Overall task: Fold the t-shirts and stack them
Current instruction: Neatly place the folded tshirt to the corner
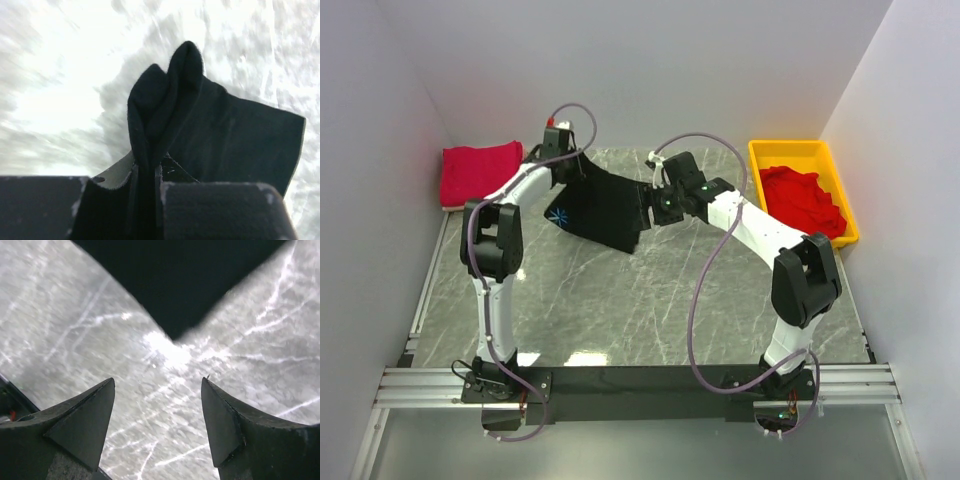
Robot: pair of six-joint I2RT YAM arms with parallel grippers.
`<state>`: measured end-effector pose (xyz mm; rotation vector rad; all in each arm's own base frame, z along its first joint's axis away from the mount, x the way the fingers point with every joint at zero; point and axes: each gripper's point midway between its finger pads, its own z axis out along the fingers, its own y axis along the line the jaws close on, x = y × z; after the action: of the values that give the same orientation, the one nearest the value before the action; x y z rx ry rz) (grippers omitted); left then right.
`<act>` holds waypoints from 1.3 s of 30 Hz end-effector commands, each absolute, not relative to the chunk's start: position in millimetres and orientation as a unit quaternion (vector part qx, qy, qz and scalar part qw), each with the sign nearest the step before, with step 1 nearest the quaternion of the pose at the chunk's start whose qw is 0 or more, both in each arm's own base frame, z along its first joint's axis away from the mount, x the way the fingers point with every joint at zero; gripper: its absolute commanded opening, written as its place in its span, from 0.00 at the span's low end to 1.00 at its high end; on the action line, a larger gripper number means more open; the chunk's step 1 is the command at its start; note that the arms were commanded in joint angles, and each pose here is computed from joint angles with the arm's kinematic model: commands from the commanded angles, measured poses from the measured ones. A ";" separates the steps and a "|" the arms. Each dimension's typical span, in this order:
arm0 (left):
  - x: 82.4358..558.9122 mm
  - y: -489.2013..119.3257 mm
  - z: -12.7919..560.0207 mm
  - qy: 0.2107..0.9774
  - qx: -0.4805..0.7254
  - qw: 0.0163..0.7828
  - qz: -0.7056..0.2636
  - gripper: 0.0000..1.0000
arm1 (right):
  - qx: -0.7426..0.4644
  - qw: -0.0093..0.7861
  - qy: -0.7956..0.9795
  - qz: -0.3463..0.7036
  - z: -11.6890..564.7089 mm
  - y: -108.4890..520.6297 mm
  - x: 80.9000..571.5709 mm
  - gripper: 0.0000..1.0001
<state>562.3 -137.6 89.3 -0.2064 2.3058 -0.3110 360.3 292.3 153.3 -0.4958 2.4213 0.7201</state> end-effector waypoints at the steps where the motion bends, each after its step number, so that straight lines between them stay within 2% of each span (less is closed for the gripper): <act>1: 598.0 -101.3 154.1 0.878 -0.043 0.475 -0.041 0.05 | -0.192 0.285 0.904 0.255 154.9 281.9 356.5 0.76; 6: 622.2 -76.5 169.6 0.875 -0.026 0.483 0.002 0.03 | -0.193 0.280 0.905 0.255 151.9 281.4 355.8 0.76; 13: 638.7 -49.0 221.8 0.839 -0.010 0.542 0.051 0.04 | -0.192 0.278 0.905 0.257 151.1 282.4 357.1 0.76; 24: 635.9 -18.8 275.8 0.806 0.025 0.579 0.118 0.04 | -0.192 0.268 0.907 0.264 146.7 286.7 357.4 0.75; 39: 621.6 8.9 341.8 0.764 0.041 0.623 0.163 0.01 | -0.190 0.272 0.907 0.260 145.2 283.2 354.9 0.74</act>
<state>628.2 -2.8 240.7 0.1284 1.9790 0.3441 352.4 284.0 139.5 -0.5072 2.4710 0.7000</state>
